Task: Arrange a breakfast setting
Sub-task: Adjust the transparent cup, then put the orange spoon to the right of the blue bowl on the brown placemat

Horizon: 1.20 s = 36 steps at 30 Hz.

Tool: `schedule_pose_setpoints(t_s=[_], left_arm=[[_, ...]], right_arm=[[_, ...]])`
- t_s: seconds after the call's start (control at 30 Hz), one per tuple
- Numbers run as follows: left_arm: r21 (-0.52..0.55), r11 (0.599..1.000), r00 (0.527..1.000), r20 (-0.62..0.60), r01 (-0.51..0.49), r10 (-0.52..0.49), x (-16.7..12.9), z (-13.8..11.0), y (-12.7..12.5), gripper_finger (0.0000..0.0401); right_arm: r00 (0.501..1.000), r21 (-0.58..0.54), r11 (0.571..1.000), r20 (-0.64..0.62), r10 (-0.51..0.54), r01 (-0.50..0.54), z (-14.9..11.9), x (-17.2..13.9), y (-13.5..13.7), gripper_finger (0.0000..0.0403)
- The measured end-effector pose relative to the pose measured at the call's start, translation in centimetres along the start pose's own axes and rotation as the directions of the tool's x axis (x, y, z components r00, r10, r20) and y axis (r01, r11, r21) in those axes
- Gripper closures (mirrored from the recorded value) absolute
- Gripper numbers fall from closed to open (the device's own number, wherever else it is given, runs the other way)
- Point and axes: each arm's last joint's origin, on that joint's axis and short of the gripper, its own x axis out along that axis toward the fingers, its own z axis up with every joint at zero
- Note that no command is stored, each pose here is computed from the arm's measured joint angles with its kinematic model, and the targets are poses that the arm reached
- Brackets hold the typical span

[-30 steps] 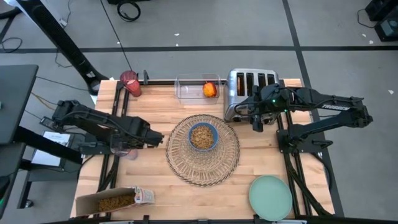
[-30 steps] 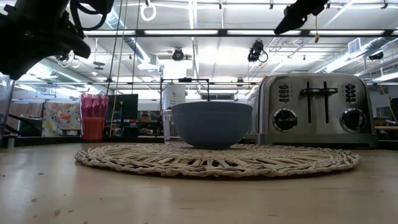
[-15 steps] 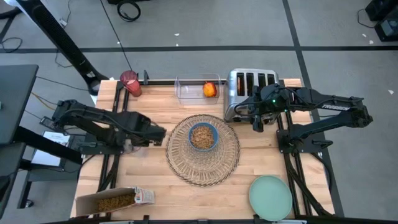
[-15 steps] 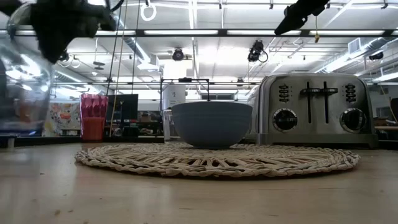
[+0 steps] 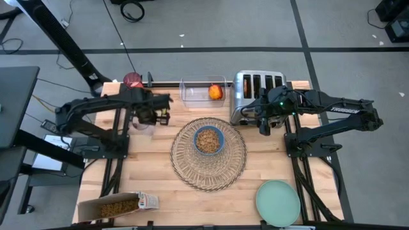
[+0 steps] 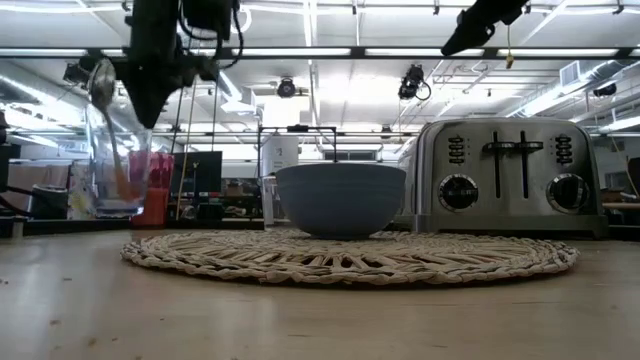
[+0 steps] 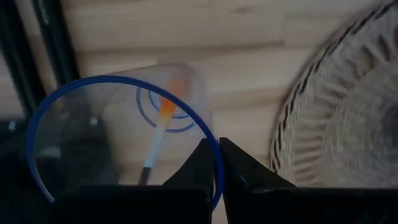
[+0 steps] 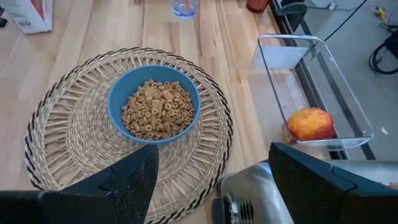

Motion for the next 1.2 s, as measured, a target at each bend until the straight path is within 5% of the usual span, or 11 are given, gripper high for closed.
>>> schedule_pose_setpoints(t_s=[0.4, 0.83, 1.03, 1.2], left_arm=[[-0.05, 0.999, 1.0, 0.004, -0.004, 0.004, 3.2, 2.6, 1.4, 0.0384], [-0.039, 0.999, 1.0, -0.002, -0.011, 0.011, 3.3, 2.6, 1.5, 0.0313], [-0.023, 1.0, 1.0, 0.009, 0.008, -0.007, 2.1, 2.8, 1.3, 0.0291], [0.092, 0.995, 0.999, 0.03, 0.042, -0.045, -0.7, 3.2, 1.1, 0.0287]], right_arm=[[0.999, 0.058, 0.998, -0.024, 0.034, -0.032, -0.3, 0.0, 0.2, 0.0096], [0.999, 0.055, 0.998, -0.017, 0.032, -0.031, -0.2, 0.0, 0.1, 0.0096], [0.999, 0.055, 0.998, -0.017, 0.032, -0.031, -0.2, 0.0, 0.1, 0.0096], [0.999, 0.055, 0.998, -0.017, 0.032, -0.031, -0.2, 0.0, 0.1, 0.0096]])
